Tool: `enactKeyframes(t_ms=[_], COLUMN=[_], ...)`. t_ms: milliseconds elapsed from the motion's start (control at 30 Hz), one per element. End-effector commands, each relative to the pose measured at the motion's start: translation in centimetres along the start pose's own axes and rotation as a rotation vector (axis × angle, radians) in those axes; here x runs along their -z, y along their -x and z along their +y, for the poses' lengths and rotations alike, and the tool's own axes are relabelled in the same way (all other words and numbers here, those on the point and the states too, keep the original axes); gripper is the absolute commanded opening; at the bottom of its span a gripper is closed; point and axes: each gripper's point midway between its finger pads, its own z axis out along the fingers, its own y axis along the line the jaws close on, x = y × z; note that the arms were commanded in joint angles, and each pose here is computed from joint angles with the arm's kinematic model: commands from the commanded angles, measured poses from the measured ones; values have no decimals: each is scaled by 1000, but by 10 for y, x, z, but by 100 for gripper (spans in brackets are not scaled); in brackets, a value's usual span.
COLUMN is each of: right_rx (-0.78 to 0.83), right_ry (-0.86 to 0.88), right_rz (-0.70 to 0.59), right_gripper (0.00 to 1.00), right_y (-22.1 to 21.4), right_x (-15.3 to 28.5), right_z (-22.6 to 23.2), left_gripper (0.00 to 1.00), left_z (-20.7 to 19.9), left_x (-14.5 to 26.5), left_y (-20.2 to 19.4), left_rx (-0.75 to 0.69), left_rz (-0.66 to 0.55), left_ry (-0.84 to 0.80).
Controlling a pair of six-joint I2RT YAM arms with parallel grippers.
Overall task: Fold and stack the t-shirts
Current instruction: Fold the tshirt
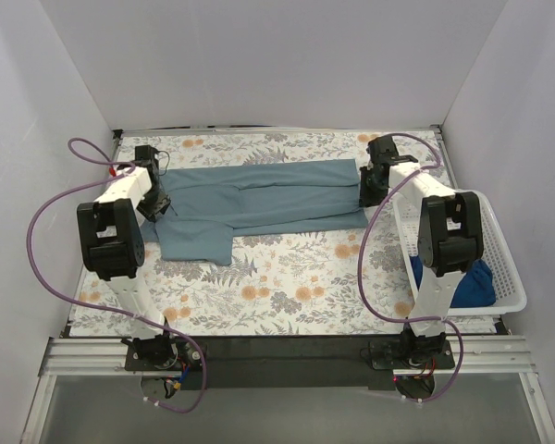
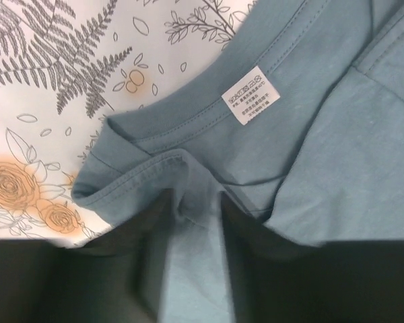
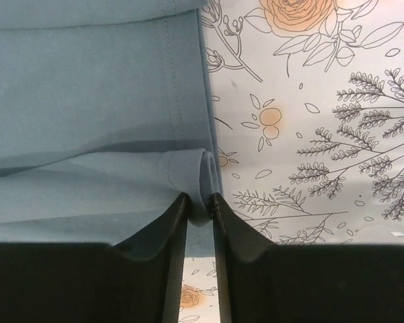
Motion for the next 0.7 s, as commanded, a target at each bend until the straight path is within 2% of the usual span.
enactKeyframes(t_ms=[0,67,133,200,300,333,400,567,667], right_rx=[-4,-2,0,10,31,40,68,149,194], right_ry=[25,41,45,59,84,96,132,236,282], right_rz=[-62,-67,-59,-83,-107,-109,-115,-112,-88], right_gripper=[32,38,43,44,46,47,49,50,50], right_y=[15,11,0,-3,-16,-22,-36,-70,-94], right_x=[14,22,27,42,59,63,73,87,87], right_z=[1,3,4,10,18,22,33,63,77], left_gripper=[39,45,55,64,66,68,69,69,66], left_z=[-4,-2,4,13,23,34,40,65,62], left_x=[25,39,44,56,78,71,81,66,63], left_y=[27,30,22,8,-8,-27,-41,-96,-108], left_rx=[34,37,32,23,39,25,13,-46,-38], left_rz=[-82,-105,-102,-112,-136,-109,-121,-45,-29], left_ry=[-64,-95,-101,-109,-157,-139,-164,-125,-153])
